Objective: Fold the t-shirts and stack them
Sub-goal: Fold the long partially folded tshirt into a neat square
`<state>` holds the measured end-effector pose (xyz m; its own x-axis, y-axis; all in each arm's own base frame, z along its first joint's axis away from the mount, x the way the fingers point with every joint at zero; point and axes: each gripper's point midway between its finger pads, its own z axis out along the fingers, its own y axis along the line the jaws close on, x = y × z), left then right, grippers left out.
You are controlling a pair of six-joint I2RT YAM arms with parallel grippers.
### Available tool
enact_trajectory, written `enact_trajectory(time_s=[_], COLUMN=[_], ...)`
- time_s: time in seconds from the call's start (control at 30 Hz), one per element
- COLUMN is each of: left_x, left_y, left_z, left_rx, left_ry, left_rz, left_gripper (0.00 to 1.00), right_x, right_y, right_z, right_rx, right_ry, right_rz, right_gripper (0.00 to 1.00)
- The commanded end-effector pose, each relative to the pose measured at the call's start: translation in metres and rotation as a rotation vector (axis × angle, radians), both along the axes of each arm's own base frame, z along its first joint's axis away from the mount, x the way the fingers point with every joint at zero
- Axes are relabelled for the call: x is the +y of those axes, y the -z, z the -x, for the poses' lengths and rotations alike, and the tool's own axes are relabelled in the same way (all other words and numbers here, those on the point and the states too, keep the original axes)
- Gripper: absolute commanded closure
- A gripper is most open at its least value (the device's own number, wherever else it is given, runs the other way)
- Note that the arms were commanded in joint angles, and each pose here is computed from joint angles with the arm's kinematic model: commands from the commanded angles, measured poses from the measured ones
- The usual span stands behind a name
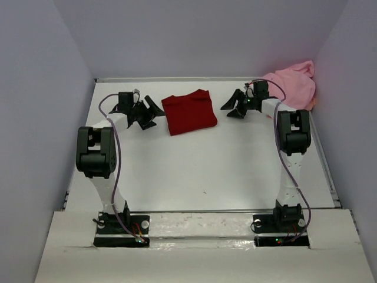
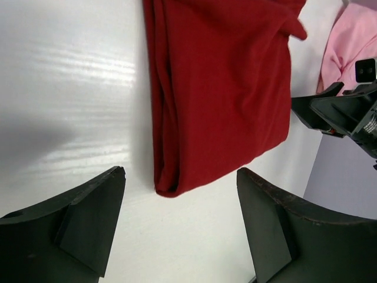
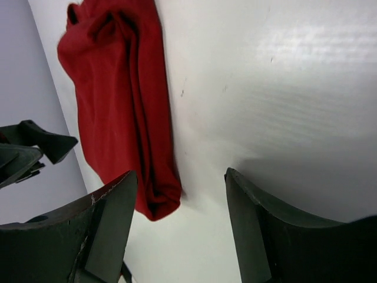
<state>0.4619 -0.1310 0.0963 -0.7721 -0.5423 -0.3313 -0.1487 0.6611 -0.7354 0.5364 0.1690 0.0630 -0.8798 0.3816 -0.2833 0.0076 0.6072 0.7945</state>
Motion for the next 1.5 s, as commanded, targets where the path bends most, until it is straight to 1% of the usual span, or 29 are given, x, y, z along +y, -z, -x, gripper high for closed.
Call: enact_trajectory(time_s=[0.0, 0.07, 0.23, 0.53, 0.8, 0.9, 1.0, 1.1, 1.23, 1.3, 1.43, 1.47], left_x=[-0.019, -0.028, -0.039, -0.053, -0.054, -0.054, -0.055, -0.055, -0.055, -0.055, -0.055, -0.056], left_y=[-0.010, -0.005, 0.009, 0.023, 0.028, 0.028, 0.031, 0.033, 0.035, 0.034, 0.035, 0.035], left_z=[0.017, 0.029, 0.043, 0.046, 0.043, 0.040, 0.039, 0.038, 0.035, 0.032, 0.030, 0.029], left_rx=[-0.012, 0.009, 0.058, 0.081, 0.090, 0.091, 0.096, 0.097, 0.098, 0.092, 0.089, 0.087], left_ry=[0.026, 0.037, 0.039, 0.062, 0.054, 0.051, 0.052, 0.052, 0.052, 0.052, 0.055, 0.057], left_rz=[0.064, 0.058, 0.052, 0.039, 0.041, 0.041, 0.040, 0.040, 0.036, 0.034, 0.031, 0.031], left_gripper=[0.14, 0.15, 0.15, 0.15, 0.16, 0.18, 0.21, 0.24, 0.25, 0.25, 0.27, 0.29], right_x=[0.021, 0.019, 0.020, 0.027, 0.048, 0.053, 0.054, 0.054, 0.054, 0.054, 0.054, 0.053], right_y=[-0.037, -0.033, -0.025, -0.019, -0.013, -0.013, -0.010, -0.013, -0.014, -0.014, -0.014, -0.013], right_z=[0.018, 0.027, 0.043, 0.058, 0.067, 0.067, 0.065, 0.061, 0.057, 0.056, 0.055, 0.054], right_rx=[-0.055, -0.044, -0.020, 0.006, 0.025, 0.025, 0.031, 0.019, 0.015, 0.010, 0.013, 0.014], right_ry=[-0.071, -0.071, -0.079, -0.101, -0.137, -0.145, -0.146, -0.143, -0.142, -0.144, -0.143, -0.143], right_rz=[-0.068, -0.055, -0.026, -0.024, 0.000, 0.002, -0.001, 0.003, 0.008, 0.010, 0.013, 0.016], right_gripper=[0.33, 0.33, 0.33, 0.33, 0.33, 0.35, 0.42, 0.46, 0.49, 0.54, 0.53, 0.54])
